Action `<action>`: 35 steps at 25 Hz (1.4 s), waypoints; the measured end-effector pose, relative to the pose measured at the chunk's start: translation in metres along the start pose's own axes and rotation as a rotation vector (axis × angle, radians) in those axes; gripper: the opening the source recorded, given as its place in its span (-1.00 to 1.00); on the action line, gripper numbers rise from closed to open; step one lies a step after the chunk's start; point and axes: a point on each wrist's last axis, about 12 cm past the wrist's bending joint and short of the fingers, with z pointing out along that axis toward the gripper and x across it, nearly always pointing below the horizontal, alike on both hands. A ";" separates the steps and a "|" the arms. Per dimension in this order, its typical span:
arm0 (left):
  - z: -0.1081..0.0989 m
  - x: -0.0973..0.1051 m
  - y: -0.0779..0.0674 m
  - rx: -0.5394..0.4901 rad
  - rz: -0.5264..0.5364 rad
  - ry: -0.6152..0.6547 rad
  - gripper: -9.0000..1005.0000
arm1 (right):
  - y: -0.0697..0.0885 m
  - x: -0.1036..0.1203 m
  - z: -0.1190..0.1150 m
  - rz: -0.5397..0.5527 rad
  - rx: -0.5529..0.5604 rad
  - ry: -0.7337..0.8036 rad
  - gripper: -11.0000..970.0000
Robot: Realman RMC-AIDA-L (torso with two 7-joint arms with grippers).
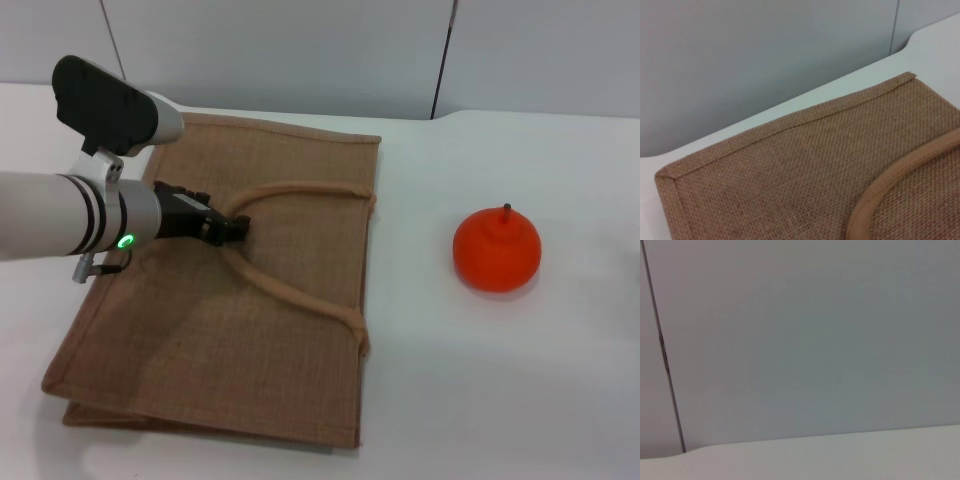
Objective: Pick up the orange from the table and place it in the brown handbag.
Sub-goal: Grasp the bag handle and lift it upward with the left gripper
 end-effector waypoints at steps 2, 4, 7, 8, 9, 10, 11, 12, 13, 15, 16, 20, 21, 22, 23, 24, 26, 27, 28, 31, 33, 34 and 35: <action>0.001 0.001 0.000 -0.003 -0.005 0.001 0.33 | 0.000 0.000 0.000 -0.001 -0.001 0.000 0.67; 0.002 0.001 0.001 -0.007 -0.007 0.000 0.34 | 0.000 0.000 0.000 -0.002 -0.004 0.001 0.67; 0.002 0.000 0.001 -0.013 -0.005 -0.006 0.33 | 0.001 0.000 0.000 -0.003 -0.006 0.000 0.67; 0.002 0.000 0.001 -0.014 -0.005 -0.006 0.33 | 0.001 0.000 0.000 -0.003 -0.007 -0.001 0.67; 0.002 0.000 0.002 -0.015 -0.005 -0.006 0.32 | 0.001 0.000 0.000 -0.003 -0.007 -0.001 0.67; 0.003 0.000 0.002 -0.016 -0.005 -0.005 0.32 | 0.001 0.000 0.000 -0.003 -0.007 -0.001 0.67; 0.003 0.001 0.002 -0.017 -0.006 -0.004 0.30 | 0.001 0.000 0.000 -0.003 -0.007 -0.002 0.67; 0.004 0.000 0.002 -0.016 -0.005 -0.002 0.28 | 0.001 0.000 0.000 -0.003 -0.007 -0.002 0.67; 0.005 0.000 0.002 -0.015 -0.004 -0.001 0.27 | 0.001 -0.001 0.000 -0.003 -0.007 -0.002 0.67; 0.007 0.000 0.001 -0.013 -0.003 0.005 0.23 | 0.001 -0.001 0.001 -0.003 -0.008 -0.003 0.67; 0.008 0.000 0.001 -0.011 -0.002 0.009 0.21 | 0.001 -0.001 0.001 -0.003 -0.008 -0.004 0.67; 0.012 -0.001 0.000 -0.006 0.000 0.020 0.13 | 0.001 -0.001 0.001 -0.003 -0.009 -0.005 0.67; 0.012 -0.001 0.000 -0.006 0.000 0.021 0.11 | 0.001 -0.001 0.001 -0.004 -0.009 -0.005 0.67; 0.012 0.000 0.000 -0.006 -0.002 0.020 0.10 | 0.001 -0.001 0.001 -0.004 -0.009 -0.006 0.67; 0.013 0.000 0.000 -0.007 -0.006 0.020 0.09 | 0.001 -0.001 0.001 -0.003 -0.009 -0.006 0.67; 0.013 0.000 0.000 -0.009 -0.010 0.019 0.08 | 0.001 -0.001 0.001 -0.003 -0.009 -0.006 0.67; 0.014 0.001 0.000 -0.011 -0.016 0.018 0.06 | 0.001 -0.001 0.001 -0.003 -0.009 -0.006 0.67; 0.014 0.001 0.000 -0.011 -0.018 0.018 0.05 | 0.001 -0.001 0.001 -0.003 -0.009 -0.006 0.67; 0.014 0.001 0.000 -0.010 -0.019 0.019 0.04 | 0.001 -0.001 0.001 -0.003 -0.009 -0.006 0.67; 0.014 0.001 0.000 -0.011 -0.023 0.018 0.00 | 0.001 -0.001 0.001 -0.004 -0.010 -0.006 0.67; 0.014 0.000 0.000 -0.014 -0.025 0.013 -0.02 | 0.001 -0.001 0.001 -0.004 -0.011 -0.007 0.67; 0.014 0.000 0.000 -0.015 -0.025 0.012 -0.03 | 0.002 -0.002 0.002 -0.004 -0.013 -0.008 0.67; 0.014 0.000 0.001 -0.018 -0.026 0.008 -0.11 | 0.002 -0.002 0.002 -0.005 -0.014 -0.009 0.67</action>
